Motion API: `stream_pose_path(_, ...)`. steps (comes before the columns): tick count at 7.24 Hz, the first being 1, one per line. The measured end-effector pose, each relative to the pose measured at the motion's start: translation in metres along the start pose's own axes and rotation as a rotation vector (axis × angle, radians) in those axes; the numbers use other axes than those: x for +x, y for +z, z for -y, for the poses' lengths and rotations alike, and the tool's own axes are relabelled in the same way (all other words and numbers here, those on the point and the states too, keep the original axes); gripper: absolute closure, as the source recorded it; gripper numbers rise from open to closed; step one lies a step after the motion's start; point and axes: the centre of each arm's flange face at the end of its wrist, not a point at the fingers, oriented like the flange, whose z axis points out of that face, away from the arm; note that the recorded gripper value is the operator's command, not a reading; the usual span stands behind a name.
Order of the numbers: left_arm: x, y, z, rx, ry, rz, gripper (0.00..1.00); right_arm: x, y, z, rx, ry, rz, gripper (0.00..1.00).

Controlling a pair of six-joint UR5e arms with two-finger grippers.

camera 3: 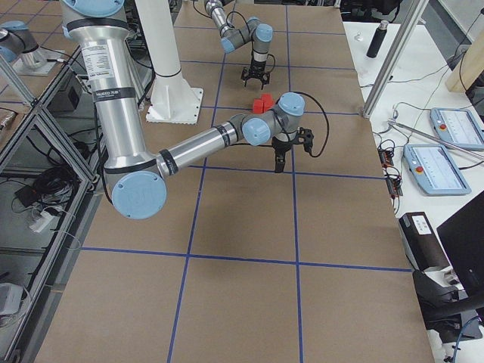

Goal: Form red blocks into L shape at center

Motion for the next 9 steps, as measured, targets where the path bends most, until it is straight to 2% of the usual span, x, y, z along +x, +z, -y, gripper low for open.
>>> stream_pose_path(2,-0.026,-0.013,0.040,-0.007,0.153,-0.009,0.00,-0.001,-0.002,0.000,0.004,-0.003,0.003,0.00)
stream_pose_path(4,-0.061,-0.055,0.103,-0.015,0.370,-0.045,0.00,-0.001,-0.009,0.000,0.016,-0.005,0.006,0.00)
stream_pose_path(6,-0.068,-0.088,0.168,0.029,0.562,-0.081,0.00,0.015,-0.026,0.007,0.048,0.017,0.009,0.00)
stream_pose_path(9,-0.052,-0.125,0.285,0.134,0.850,-0.112,0.00,0.063,-0.060,0.012,0.103,0.033,0.004,0.00)
